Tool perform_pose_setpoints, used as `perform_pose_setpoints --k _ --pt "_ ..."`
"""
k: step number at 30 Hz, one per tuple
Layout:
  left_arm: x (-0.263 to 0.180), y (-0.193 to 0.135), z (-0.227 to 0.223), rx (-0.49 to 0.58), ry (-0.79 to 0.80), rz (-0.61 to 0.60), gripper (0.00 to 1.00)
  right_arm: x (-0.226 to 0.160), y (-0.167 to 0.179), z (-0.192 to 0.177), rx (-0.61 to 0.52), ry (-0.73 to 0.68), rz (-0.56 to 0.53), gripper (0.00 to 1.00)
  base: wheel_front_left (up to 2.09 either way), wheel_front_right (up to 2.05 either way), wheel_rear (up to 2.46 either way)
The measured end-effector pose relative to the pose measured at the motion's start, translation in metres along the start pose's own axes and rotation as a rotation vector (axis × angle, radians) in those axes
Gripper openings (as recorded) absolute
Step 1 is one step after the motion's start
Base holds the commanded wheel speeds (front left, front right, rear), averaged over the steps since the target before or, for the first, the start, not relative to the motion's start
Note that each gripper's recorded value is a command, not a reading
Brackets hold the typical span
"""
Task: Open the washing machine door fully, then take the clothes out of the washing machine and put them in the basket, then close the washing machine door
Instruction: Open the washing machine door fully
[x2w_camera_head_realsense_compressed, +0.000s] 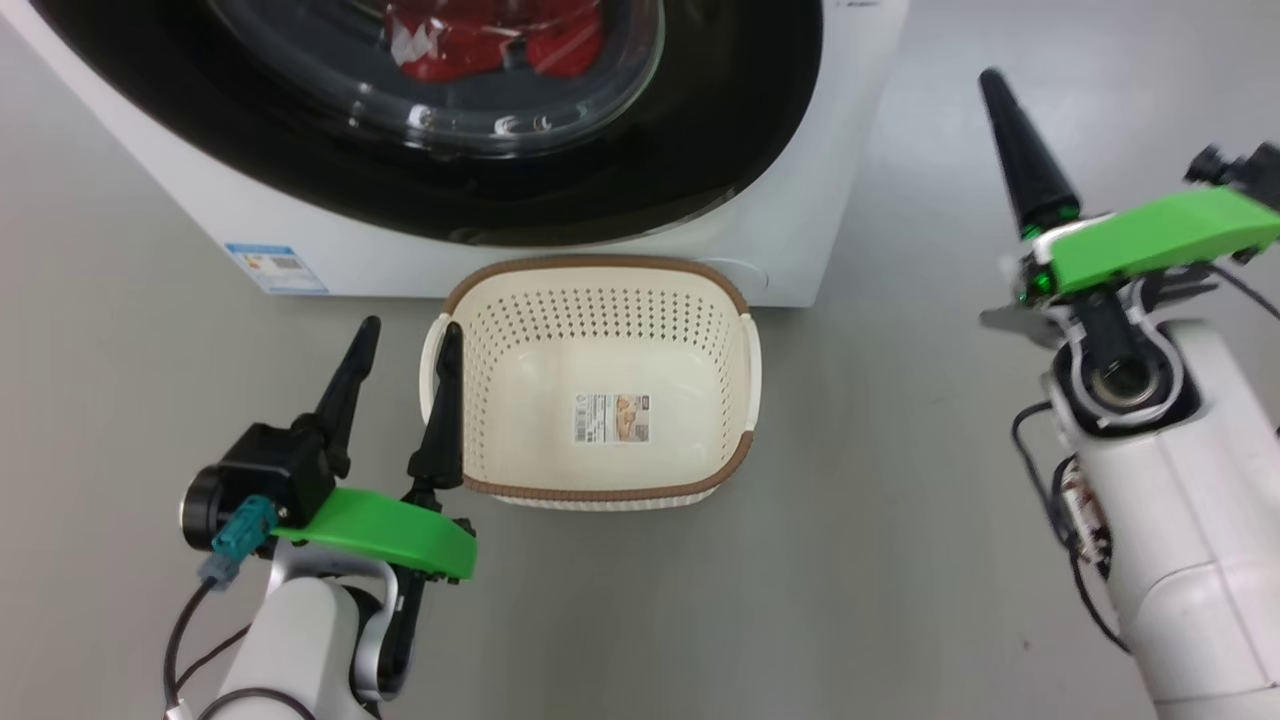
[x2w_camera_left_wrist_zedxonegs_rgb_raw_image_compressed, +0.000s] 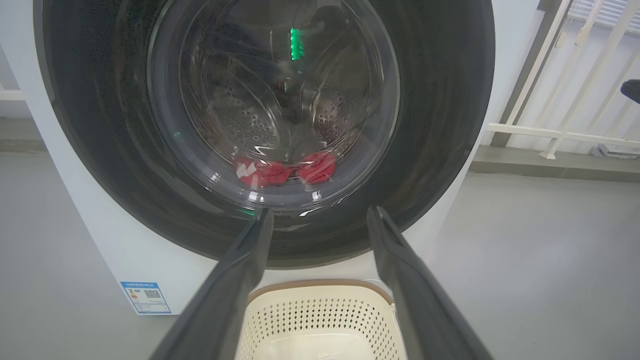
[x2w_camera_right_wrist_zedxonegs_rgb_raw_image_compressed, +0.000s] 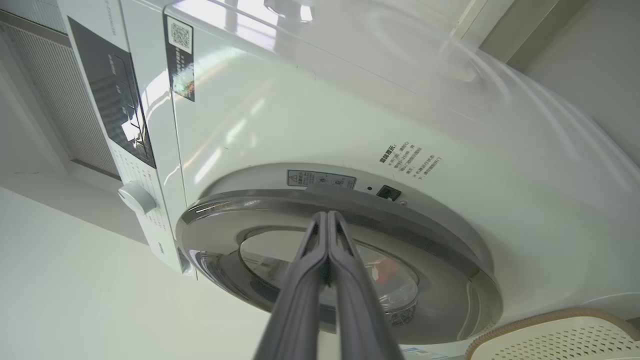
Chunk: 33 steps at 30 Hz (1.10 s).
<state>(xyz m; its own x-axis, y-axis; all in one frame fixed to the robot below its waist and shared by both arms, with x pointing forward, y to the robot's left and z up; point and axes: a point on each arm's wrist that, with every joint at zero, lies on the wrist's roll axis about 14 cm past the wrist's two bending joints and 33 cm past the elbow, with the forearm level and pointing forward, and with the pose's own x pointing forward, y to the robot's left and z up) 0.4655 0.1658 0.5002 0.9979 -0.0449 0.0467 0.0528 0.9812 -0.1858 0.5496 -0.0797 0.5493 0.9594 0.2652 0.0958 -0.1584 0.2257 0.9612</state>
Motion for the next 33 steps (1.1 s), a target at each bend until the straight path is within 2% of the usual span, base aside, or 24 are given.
perform_pose_setpoints --k 5,16,20,33 --pt "0.000 0.008 -0.011 -0.017 0.025 0.022 1.00 0.019 -0.001 0.003 0.142 0.037 0.020 0.00 0.00 0.00 0.00" --pt "0.023 0.009 -0.021 -0.034 0.013 0.013 1.00 0.062 -0.020 -0.010 0.324 0.216 0.022 0.00 0.00 0.00 0.00" --pt "0.032 0.008 -0.024 -0.034 0.009 0.005 1.00 0.076 -0.017 -0.014 0.364 0.279 0.049 0.00 0.00 0.00 0.00" --pt "0.049 0.013 -0.048 -0.027 0.046 0.006 1.00 0.110 -0.031 -0.030 0.394 0.398 0.063 0.00 0.00 0.00 0.00"
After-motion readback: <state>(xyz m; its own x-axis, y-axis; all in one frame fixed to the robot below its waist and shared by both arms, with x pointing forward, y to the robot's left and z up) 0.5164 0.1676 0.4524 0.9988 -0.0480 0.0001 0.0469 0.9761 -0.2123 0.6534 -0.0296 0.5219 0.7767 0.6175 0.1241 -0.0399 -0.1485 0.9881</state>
